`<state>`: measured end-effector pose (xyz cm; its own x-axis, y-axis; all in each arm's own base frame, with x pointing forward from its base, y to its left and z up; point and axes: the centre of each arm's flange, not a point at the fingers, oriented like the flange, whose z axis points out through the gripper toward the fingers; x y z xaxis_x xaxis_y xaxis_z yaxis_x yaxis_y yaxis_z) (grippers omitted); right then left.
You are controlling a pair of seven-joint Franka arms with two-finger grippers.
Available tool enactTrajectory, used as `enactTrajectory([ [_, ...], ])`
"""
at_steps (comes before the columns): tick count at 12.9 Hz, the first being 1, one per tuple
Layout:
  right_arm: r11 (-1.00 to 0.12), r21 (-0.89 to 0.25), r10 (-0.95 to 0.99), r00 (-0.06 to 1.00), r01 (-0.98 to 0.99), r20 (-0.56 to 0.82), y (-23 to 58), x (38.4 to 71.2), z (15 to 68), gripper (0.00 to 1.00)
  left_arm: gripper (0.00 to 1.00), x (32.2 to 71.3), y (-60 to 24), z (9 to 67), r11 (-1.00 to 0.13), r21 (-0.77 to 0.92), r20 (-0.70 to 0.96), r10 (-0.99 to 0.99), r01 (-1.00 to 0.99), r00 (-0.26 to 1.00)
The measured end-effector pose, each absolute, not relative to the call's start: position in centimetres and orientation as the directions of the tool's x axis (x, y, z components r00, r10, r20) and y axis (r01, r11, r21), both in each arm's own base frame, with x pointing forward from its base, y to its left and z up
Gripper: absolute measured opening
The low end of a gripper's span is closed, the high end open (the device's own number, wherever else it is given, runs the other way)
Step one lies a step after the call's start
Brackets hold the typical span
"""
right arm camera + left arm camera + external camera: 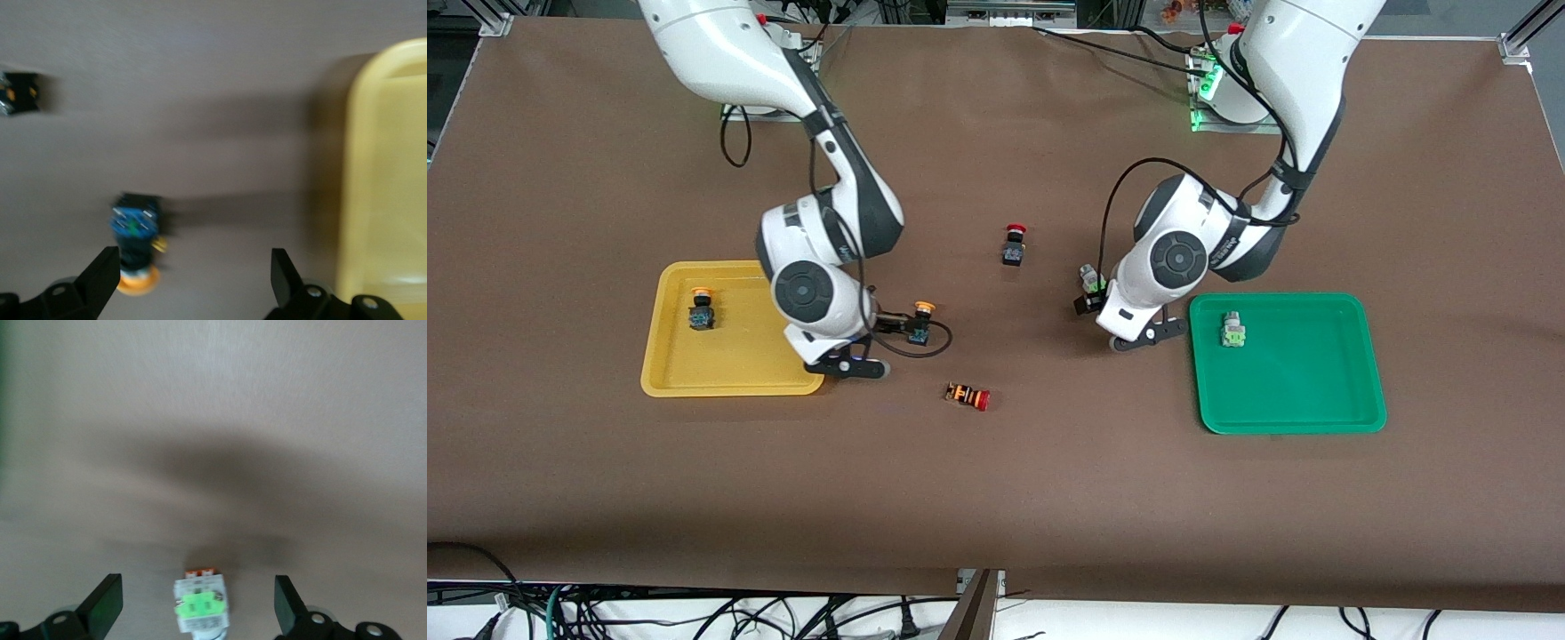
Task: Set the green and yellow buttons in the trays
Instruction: 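Grasp the second black button with the right gripper while the left gripper grasps another, then place the black button in the yellow tray while the left gripper fills the green tray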
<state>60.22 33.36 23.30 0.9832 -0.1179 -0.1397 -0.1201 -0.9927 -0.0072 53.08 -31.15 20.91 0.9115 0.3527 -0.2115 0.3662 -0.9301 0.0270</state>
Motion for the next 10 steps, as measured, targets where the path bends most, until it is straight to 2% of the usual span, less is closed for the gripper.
enactTrajectory([
  [5,-0.976,0.005,-0.216,0.971,-0.217,-0.107,36.2,59.1,19.1,1.0,1.0,48.7,-32.7,17.4,-0.921,0.008,-0.222,0.378,0.39,0.899],
  [7,-0.974,0.006,-0.225,0.969,-0.226,-0.105,36.2,59.2,19.1,1.0,0.78,48.5,-32.9,17.4,-0.922,0.007,-0.223,0.375,0.387,0.9],
  [8,-0.974,0.006,-0.226,0.968,-0.227,-0.105,36.2,59.2,19.1,0.9,0.67,48.5,-32.9,17.4,-0.923,0.009,-0.222,0.374,0.386,0.9],
  [10,-0.974,0.007,-0.225,0.968,-0.226,-0.107,36.3,59.1,19.0,0.63,0.45,48.7,-33.0,17.7,-0.922,0.014,-0.217,0.374,0.386,0.902],
])
